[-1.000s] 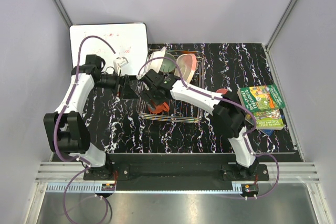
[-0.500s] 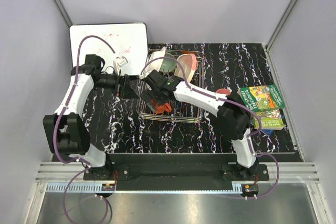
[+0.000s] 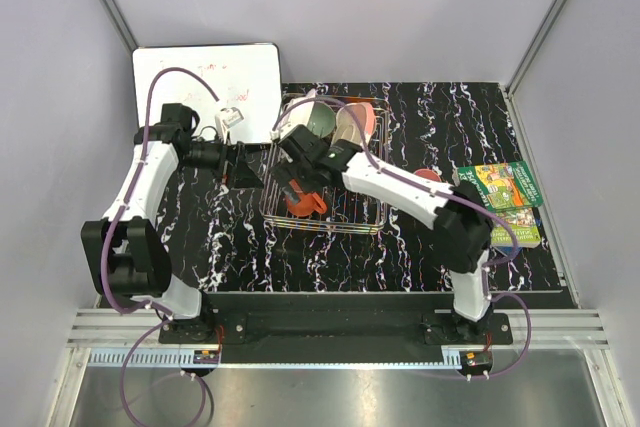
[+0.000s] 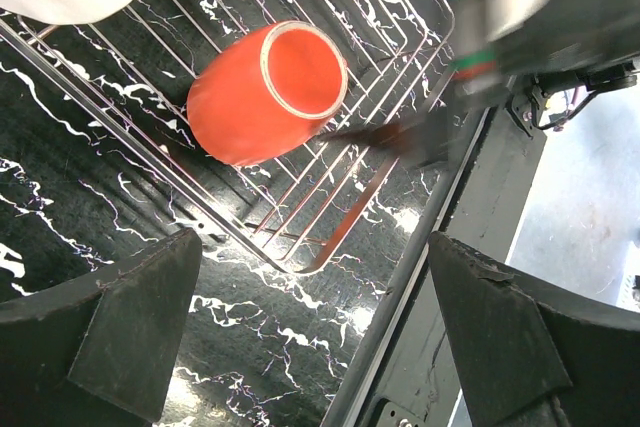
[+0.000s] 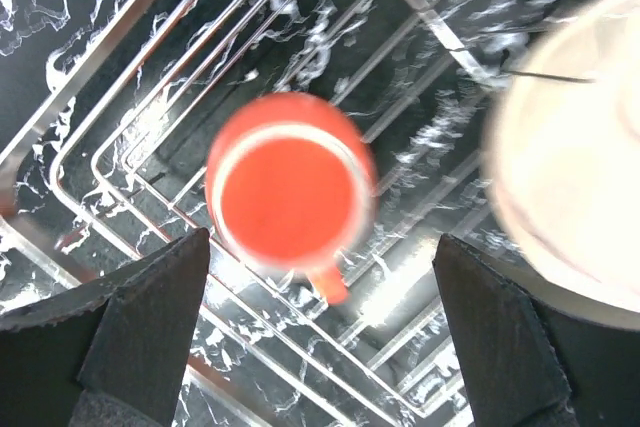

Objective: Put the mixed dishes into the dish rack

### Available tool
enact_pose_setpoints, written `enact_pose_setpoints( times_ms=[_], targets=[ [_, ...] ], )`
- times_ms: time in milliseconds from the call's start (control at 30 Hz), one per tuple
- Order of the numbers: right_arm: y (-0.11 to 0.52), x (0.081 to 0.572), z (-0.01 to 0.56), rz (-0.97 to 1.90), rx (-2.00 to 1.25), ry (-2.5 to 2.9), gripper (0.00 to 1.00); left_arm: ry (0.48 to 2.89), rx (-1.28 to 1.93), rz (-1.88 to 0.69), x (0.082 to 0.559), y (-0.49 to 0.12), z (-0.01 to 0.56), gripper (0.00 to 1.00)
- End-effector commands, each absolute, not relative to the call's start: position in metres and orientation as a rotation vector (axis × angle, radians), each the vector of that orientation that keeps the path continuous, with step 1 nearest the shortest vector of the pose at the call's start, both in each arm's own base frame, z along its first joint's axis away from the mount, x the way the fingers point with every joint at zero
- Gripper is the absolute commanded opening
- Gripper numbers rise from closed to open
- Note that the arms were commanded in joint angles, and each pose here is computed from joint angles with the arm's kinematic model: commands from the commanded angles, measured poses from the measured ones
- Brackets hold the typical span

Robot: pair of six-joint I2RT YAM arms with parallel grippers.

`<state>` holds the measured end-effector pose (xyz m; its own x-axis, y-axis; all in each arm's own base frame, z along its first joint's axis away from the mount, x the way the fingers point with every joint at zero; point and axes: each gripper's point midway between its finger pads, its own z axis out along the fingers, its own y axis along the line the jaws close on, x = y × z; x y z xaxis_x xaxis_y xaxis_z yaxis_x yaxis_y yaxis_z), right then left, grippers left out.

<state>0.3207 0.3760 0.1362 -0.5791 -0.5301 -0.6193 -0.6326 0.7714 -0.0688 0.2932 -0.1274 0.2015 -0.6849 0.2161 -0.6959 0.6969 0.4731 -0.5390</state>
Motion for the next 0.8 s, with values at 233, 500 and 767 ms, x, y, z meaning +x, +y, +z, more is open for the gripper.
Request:
enact_pose_setpoints(
  times_ms=[233, 500, 767],
  targets=[
    [0.17, 0.321, 0.236, -0.016, 0.182, 2.218, 0.92, 2.067, 0.795, -1.097, 0.303, -0.129, 0.237, 0.99],
    [0.103, 0.304, 0.167, -0.186, 0.47, 2.319, 0.88, 2.071, 0.793, -1.099, 0.304, -0.129, 0.237, 0.99],
    [0.09, 0.338, 0.147, -0.176, 0.538, 2.328, 0.86, 2.082, 0.798, -1.094, 0.299, -0.128, 0.233, 0.99]
  ],
)
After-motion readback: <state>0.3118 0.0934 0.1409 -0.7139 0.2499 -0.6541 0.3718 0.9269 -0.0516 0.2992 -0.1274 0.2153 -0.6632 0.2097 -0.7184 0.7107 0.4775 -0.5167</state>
